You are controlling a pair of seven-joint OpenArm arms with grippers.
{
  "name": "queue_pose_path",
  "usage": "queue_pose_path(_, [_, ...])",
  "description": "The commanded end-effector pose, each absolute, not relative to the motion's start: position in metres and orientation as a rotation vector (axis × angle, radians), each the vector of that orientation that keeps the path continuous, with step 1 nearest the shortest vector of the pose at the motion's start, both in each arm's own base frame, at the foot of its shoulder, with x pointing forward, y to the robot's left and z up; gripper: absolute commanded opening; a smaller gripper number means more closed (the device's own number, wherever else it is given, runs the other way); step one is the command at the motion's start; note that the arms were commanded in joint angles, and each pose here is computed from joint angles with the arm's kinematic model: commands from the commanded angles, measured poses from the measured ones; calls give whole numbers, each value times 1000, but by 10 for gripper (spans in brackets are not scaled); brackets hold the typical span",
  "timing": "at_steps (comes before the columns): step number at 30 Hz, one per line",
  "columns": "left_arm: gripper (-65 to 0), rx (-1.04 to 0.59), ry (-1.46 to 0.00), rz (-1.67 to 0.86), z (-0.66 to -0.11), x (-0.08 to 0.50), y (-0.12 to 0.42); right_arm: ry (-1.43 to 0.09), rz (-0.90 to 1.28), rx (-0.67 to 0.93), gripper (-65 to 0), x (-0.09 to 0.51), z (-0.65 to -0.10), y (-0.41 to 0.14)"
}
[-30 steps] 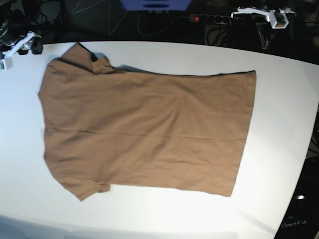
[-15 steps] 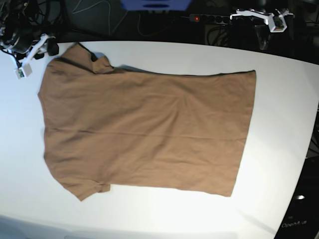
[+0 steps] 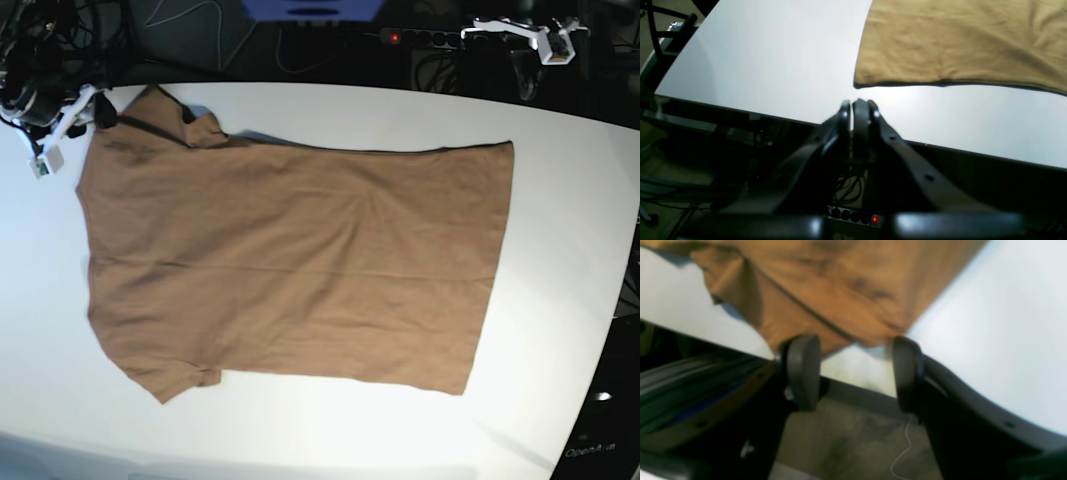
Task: Fold the T-shirt properly
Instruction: 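Grasp the tan shirt's shoulder edge with the right gripper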
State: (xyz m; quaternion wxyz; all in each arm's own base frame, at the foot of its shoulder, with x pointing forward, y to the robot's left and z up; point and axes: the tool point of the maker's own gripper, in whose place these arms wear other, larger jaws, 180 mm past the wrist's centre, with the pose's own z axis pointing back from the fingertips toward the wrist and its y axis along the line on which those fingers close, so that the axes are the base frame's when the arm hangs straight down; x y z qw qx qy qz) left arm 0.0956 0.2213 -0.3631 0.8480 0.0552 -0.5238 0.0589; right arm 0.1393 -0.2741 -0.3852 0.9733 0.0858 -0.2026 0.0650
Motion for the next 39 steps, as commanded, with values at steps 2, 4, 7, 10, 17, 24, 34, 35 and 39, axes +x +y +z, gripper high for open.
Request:
queue_pose_path(2, [-639, 125, -1125, 118, -356, 95, 223, -425, 87, 155, -302, 141, -380, -289])
queue_pose_path(4, [-639, 125, -1125, 118, -356, 95, 223, -421, 24, 147, -302, 142, -381, -301])
queue_pose_path(7, [-639, 125, -1125, 118, -356, 95, 223, -467, -42, 148, -302, 153, -378, -312])
queue_pose_path(10, [-639, 125, -1125, 118, -356, 95, 223, -525, -67, 145, -302, 169, -369, -317])
queue_pose_path(17, [-639, 125, -1125, 118, -356, 95, 223, -589, -17, 273, -302, 183, -362, -289])
queue_pose_path(24, [-639, 127, -1122, 118, -356, 94, 224, -585, -1, 263, -302, 184, -360, -292])
queue_pose_path(34, [-639, 127, -1119, 118, -357, 93, 224, -583, 21, 274, -302, 189, -361, -286])
queue_pose_path(35, [-639, 127, -1119, 118, -357, 93, 224, -575, 38, 284, -302, 190, -362, -281])
queue_pose_path(39, [-639, 129, -1119, 119, -357, 93, 224, -487, 53, 333, -302, 183, -386, -271])
